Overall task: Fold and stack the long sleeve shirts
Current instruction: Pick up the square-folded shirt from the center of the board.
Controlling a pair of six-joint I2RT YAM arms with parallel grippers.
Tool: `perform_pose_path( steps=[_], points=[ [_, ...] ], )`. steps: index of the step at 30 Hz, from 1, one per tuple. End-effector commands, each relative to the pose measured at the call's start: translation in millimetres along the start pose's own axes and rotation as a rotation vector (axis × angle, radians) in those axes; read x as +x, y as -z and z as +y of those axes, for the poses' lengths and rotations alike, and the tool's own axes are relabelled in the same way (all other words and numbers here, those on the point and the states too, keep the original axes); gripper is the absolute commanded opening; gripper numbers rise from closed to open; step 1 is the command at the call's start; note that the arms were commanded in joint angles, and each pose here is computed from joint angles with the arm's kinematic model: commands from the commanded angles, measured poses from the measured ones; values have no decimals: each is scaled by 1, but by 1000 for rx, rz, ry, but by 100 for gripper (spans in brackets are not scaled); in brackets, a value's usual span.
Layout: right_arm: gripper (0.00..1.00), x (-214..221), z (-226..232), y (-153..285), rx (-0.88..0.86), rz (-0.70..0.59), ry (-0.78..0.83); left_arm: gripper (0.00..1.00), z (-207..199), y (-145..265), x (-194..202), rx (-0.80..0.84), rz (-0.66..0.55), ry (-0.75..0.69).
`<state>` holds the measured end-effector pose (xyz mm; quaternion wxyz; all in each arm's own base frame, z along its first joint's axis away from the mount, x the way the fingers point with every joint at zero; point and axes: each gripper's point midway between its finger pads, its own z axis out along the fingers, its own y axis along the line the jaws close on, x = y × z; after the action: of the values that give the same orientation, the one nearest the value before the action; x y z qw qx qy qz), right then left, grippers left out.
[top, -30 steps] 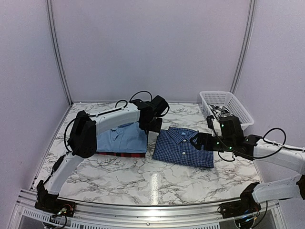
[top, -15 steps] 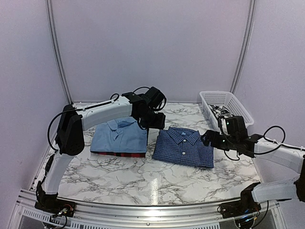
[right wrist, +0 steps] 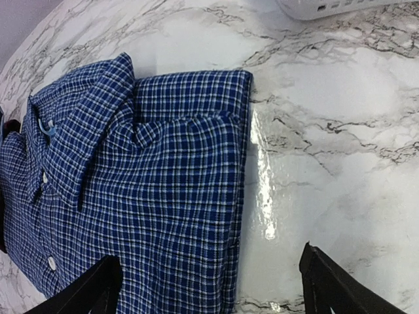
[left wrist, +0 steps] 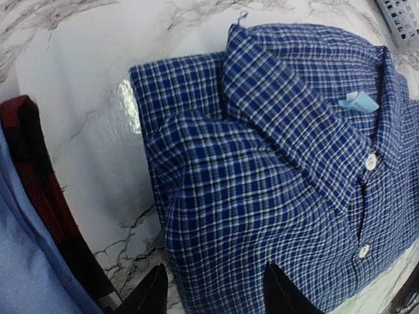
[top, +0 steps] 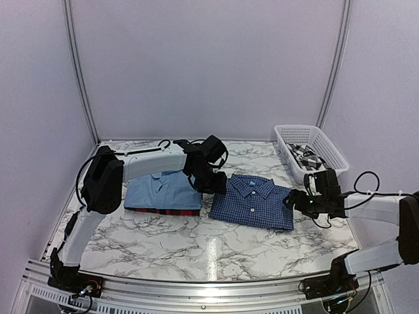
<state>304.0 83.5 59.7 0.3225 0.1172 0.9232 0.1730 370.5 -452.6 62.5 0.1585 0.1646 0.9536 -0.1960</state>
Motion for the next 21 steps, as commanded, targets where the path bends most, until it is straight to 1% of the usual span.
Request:
perform_pose_path(
  steps=[1,3,4,9,16,21],
  points=[
    [88,-7,3,-7,-44,-15,-19,50,7,-19,11,2,34,6],
    [85,-2,0,-12,-34,6,-20,49,9,-23,15,-5,42,8],
    [83,-5,1,-14,-43,-8,-18,48,11,-27,17,-11,48,10],
    [73,3,-4,-23,-35,14,-20,48,14,-35,24,-24,57,14],
    [67,7,-7,-31,-22,36,-21,46,14,-48,34,-52,65,26],
    [62,7,-6,-37,-27,58,-30,40,19,-55,38,-84,65,55]
  ],
)
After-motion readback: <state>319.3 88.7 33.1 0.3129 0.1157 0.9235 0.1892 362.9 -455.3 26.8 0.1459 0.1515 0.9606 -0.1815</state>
